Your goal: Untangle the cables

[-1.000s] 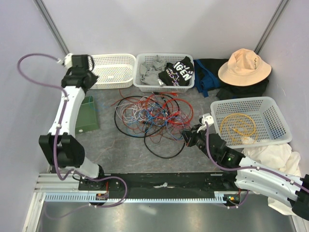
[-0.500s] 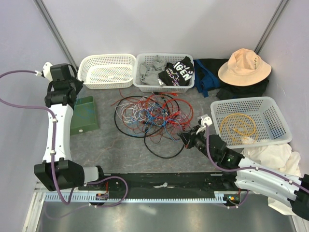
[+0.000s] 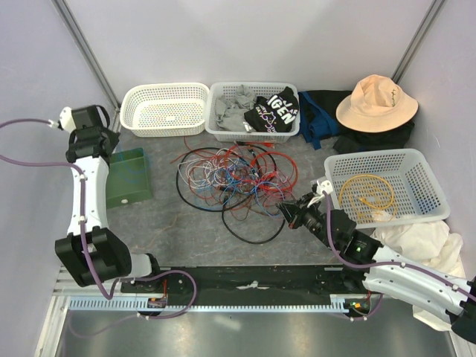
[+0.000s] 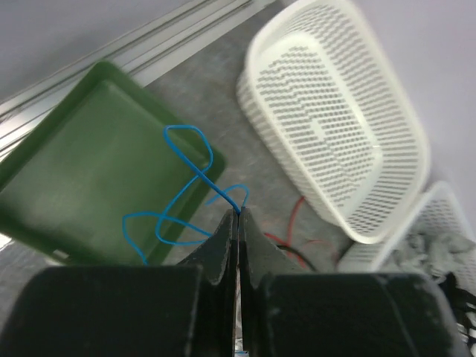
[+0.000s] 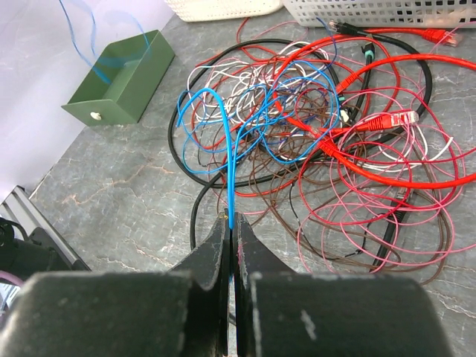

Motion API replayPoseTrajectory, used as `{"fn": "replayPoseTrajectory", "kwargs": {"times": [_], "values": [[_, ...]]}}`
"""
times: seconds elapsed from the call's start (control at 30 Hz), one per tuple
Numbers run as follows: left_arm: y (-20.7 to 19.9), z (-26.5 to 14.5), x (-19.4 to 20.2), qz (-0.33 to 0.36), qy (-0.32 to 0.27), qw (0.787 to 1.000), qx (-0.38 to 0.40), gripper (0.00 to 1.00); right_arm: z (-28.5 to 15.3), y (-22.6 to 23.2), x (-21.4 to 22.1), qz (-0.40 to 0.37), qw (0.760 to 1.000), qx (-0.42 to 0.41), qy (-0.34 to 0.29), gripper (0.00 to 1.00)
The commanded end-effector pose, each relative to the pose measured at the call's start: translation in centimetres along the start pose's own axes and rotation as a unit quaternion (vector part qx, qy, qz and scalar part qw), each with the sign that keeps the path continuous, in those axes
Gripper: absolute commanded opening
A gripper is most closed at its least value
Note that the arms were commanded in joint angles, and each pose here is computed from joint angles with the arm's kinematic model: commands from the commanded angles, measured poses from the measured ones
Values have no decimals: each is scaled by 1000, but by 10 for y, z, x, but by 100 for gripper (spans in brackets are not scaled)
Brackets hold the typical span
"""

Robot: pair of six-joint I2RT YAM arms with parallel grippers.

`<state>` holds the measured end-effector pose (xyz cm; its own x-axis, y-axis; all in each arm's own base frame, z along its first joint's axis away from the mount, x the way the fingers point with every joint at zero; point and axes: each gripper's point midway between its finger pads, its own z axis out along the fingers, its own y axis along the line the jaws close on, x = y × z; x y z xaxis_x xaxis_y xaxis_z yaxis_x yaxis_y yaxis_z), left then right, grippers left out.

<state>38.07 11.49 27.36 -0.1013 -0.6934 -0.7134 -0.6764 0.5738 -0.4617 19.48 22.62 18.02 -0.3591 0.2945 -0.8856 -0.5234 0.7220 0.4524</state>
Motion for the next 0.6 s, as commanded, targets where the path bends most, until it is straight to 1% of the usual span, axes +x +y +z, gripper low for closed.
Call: {"fn": "replayPoseTrajectory", "kwargs": {"times": [0.0,0.13,0.17,0.2,0.23,0.27,0.3,0.33,0.37,0.43,0.47,0.53,0.57], "values": [[28,23,26,-17,25,999,-33,2,-2,-4,0,1,1000,8,-4,0],[44,34,39,-23,41,998,-51,2,-2,-5,1,0,1000,11,-1,0],[44,35,41,-22,46,997,-49,6,-2,-5,1,0,1000,10,-1,0],[43,35,39,-24,47,998,-45,19,-2,-4,1,0,1000,10,-1,0],[41,32,37,-25,46,998,-39,35,-2,-5,1,-2,1000,10,0,0],[34,29,34,-28,46,998,-26,58,-1,-5,1,-1,1000,10,0,0],[30,24,32,-32,44,998,-17,67,-1,-5,0,-1,1000,11,-1,0],[27,20,28,-35,39,999,-11,74,-1,-4,0,-2,1000,10,0,0],[20,8,19,-43,26,999,7,96,-1,-4,0,-2,1000,11,0,0],[11,-4,8,-45,13,999,27,97,0,-3,0,-3,1000,9,3,0],[4,-16,-2,-47,-1,998,44,97,0,-2,-1,-1,1000,10,3,0],[-3,-30,-8,-50,-8,997,65,97,2,-1,0,0,1000,8,5,0],[-11,-45,-9,-58,-6,994,91,97,2,0,-2,1,1000,7,4,0]]}}
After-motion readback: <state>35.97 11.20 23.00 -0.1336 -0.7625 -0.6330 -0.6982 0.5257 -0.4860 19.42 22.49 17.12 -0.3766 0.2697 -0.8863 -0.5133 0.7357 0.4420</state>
